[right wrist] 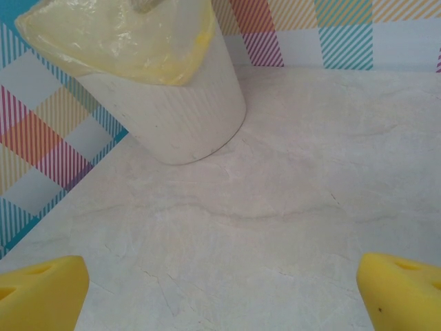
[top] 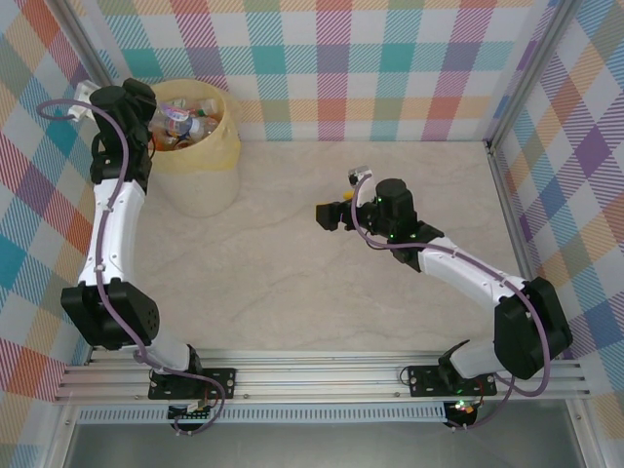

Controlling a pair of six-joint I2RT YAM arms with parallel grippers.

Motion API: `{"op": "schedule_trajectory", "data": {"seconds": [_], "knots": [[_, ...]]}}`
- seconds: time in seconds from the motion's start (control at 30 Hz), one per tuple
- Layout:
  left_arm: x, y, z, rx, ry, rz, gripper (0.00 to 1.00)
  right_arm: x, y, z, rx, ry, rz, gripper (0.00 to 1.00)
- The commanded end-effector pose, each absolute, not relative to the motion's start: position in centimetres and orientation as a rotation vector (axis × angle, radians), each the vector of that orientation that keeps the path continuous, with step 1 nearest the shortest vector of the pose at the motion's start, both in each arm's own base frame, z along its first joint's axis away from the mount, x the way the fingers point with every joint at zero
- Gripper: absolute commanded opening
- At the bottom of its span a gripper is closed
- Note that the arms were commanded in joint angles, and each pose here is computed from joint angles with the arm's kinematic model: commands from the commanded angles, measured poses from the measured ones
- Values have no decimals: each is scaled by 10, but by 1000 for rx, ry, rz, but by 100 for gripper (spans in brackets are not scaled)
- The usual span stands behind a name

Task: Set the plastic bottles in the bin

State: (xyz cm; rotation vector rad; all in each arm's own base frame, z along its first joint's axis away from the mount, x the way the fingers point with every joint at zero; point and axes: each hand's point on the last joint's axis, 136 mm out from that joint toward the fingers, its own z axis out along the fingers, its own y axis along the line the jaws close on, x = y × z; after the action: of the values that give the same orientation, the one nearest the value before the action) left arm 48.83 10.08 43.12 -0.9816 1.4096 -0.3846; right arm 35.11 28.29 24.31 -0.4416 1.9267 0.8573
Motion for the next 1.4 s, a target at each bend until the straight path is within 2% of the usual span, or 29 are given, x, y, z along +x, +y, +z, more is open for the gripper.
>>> {"op": "schedule_trajectory", "data": {"seconds": [0.0, 0.47, 0.53, 0.63, 0.73, 0.87, 0.97, 1.07, 1.23, 1.37], "knots": [[494, 114, 427, -1014, 1399, -344, 62, 352, 283, 247, -430, 1909, 877, 100], [518, 115, 358, -1083, 1720, -231, 63, 362, 291, 214, -401, 2010, 891, 100], [520, 120, 355, -1106, 1767, -202, 70, 363, 295, 210, -396, 2022, 914, 100], [516, 130, 358, -1119, 1815, -146, 88, 365, 297, 203, -383, 2039, 924, 100], [504, 144, 368, -1114, 1823, -63, 96, 365, 296, 193, -374, 2061, 916, 100], [481, 156, 392, -1088, 1794, 1, 100, 365, 292, 189, -367, 2063, 889, 100], [473, 146, 421, -991, 1767, -42, 100, 367, 289, 185, -372, 2063, 862, 100], [483, 112, 438, -847, 1792, -232, 100, 368, 291, 174, -367, 2090, 865, 100], [508, 60, 422, -743, 1879, -396, 100, 370, 295, 164, -356, 2110, 885, 100], [530, 52, 394, -777, 1921, -451, 100, 370, 295, 165, -363, 2117, 879, 100]]}}
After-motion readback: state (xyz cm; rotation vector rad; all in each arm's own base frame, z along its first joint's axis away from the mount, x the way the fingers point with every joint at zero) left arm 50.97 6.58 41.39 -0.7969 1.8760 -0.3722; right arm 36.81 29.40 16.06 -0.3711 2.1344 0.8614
